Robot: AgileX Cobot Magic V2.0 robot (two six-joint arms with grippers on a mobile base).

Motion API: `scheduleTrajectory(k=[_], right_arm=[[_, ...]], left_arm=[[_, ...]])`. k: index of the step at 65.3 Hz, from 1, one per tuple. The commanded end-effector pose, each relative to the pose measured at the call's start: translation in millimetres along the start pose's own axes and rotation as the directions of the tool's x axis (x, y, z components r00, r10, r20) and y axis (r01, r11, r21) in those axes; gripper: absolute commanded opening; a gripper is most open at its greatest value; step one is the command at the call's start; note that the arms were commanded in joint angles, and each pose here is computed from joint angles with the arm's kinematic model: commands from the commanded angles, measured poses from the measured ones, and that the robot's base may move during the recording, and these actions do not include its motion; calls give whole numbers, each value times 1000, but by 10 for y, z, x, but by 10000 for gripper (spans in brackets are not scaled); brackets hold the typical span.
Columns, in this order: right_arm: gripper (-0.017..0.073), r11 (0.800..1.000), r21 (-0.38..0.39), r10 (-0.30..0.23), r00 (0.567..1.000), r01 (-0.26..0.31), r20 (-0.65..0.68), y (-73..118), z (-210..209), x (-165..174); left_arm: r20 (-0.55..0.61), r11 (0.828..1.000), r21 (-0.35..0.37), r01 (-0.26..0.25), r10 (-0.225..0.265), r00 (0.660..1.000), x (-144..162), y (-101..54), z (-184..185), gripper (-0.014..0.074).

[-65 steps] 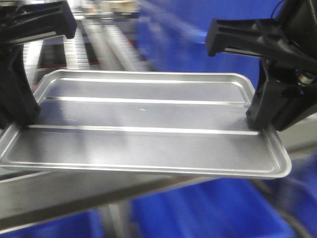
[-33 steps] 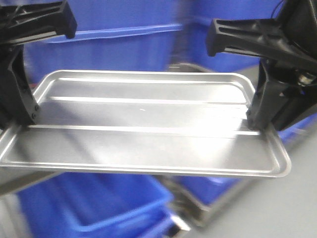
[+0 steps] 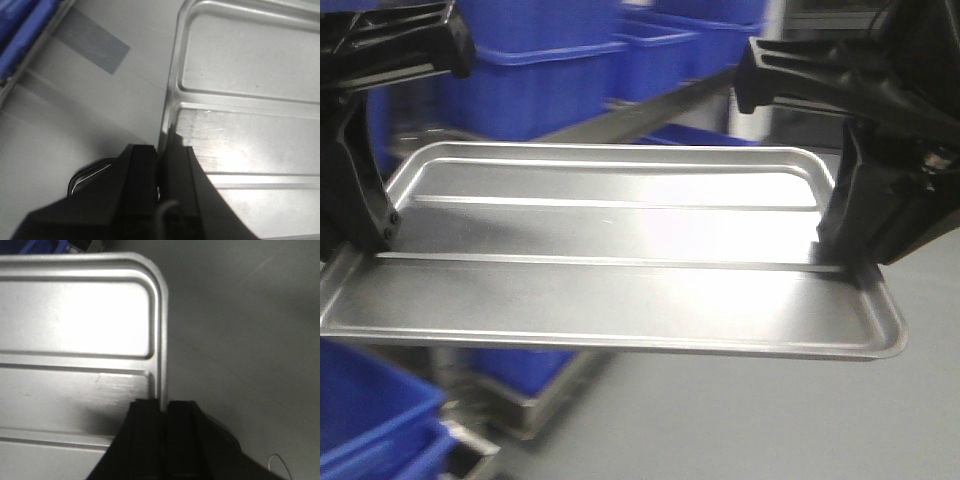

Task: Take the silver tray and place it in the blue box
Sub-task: 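Hold the tray level in both grippers while the base drives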

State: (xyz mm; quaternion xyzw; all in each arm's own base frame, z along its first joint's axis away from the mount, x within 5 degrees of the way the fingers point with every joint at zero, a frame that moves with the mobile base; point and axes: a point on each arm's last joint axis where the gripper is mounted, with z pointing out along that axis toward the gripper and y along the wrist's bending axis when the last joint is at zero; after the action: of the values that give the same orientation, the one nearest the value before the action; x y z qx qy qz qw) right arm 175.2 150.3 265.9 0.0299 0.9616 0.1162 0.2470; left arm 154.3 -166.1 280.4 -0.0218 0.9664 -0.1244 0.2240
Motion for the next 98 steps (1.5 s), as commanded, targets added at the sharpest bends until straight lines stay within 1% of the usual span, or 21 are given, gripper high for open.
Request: scheduleTrajectory(k=[1, 59, 70, 72, 74, 77, 92, 98], right_arm=[[53, 999, 39, -36, 998, 34, 43, -54, -109, -60], [53, 999, 39, -36, 998, 34, 43, -54, -109, -60], [53, 999, 39, -36, 998, 34, 43, -54, -109, -60], [53, 999, 39, -36, 998, 34, 43, -54, -109, -60], [53, 999, 39, -36, 998, 34, 43, -54, -109, -60], [53, 999, 39, -36, 998, 34, 43, -54, -109, -60], [53, 999, 39, -36, 998, 34, 43, -54, -109, -60], [53, 999, 44, -34, 999, 32, 40, -64, -121, -56]], left_arm=[[57, 1000, -18, -1, 2, 998, -69, 33, -110, -104], [57, 1000, -18, -1, 2, 998, -69, 33, -110, -104], [66, 998, -52, -24, 27, 997, -78, 63, -112, -104], [70, 998, -58, -38, 42, 997, -83, 67, -112, -104], [75, 996, -63, -64, 69, 995, -89, 70, -113, -104], [78, 994, -68, -86, 91, 993, -94, 72, -113, -104], [78, 994, -68, -86, 91, 993, -94, 72, -113, -104], [58, 996, -54, -68, 72, 996, -74, 62, -111, -104]])
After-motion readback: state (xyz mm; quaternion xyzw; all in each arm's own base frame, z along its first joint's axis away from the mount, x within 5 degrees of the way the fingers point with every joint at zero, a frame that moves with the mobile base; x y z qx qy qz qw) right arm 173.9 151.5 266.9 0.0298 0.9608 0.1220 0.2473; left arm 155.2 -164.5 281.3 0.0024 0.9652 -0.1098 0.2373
